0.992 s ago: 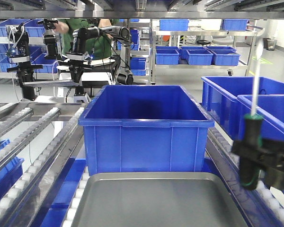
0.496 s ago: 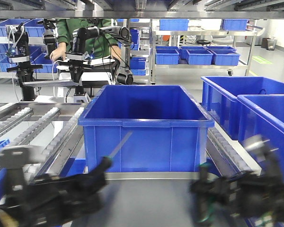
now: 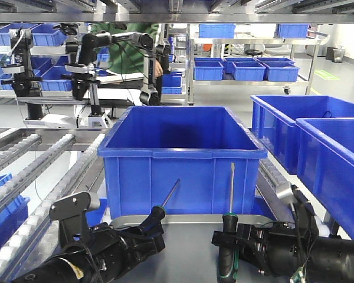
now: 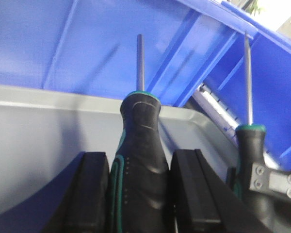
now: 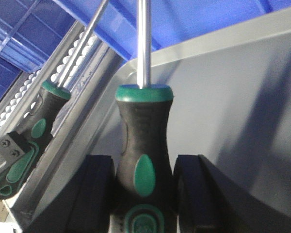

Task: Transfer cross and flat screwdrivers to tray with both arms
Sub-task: 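Lower both screwdrivers onto the grey tray and open both grippers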

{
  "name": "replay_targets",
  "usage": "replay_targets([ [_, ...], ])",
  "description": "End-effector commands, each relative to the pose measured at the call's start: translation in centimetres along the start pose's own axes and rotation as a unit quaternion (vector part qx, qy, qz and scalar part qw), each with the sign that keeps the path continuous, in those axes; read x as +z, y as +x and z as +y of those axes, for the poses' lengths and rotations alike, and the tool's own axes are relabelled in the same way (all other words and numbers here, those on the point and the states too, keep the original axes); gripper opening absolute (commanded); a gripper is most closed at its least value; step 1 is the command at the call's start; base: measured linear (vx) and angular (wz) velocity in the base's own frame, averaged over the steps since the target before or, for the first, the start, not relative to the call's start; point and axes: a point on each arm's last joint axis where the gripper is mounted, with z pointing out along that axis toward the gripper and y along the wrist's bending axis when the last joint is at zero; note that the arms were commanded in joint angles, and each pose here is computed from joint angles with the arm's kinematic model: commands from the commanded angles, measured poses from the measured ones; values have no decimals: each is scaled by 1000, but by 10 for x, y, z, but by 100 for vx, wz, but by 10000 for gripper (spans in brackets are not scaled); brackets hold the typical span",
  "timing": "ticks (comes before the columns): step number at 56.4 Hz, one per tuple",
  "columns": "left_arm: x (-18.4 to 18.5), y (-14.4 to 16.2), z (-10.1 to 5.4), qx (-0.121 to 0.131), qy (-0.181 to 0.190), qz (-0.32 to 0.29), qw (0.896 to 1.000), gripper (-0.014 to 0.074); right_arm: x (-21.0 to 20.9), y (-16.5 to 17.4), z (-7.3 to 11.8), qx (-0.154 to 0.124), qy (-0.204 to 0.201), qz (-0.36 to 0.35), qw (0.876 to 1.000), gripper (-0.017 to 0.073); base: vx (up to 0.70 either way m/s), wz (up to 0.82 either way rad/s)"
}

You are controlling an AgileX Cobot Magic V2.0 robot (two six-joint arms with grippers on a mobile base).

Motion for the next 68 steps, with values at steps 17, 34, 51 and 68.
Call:
replay_targets([
  [17,-6,-23,-18,-6,43,-69,997,195,-8,-13,20,-12,-44,-27,999,185,0,0],
  [34,-5,-15,-17,10,35,-31,999,480,-8,-11,23,-12,-62,-20,998,577,0,0],
  [51,-9,-17,-20,36,43,-28,998,502,-10,-11,26,-17,-72,-20,997,576,0,0],
  [68,-55,-39,-34,114,53,-18,992,181,-44,-15,55,-75,-75,-42,993,35,0,0],
])
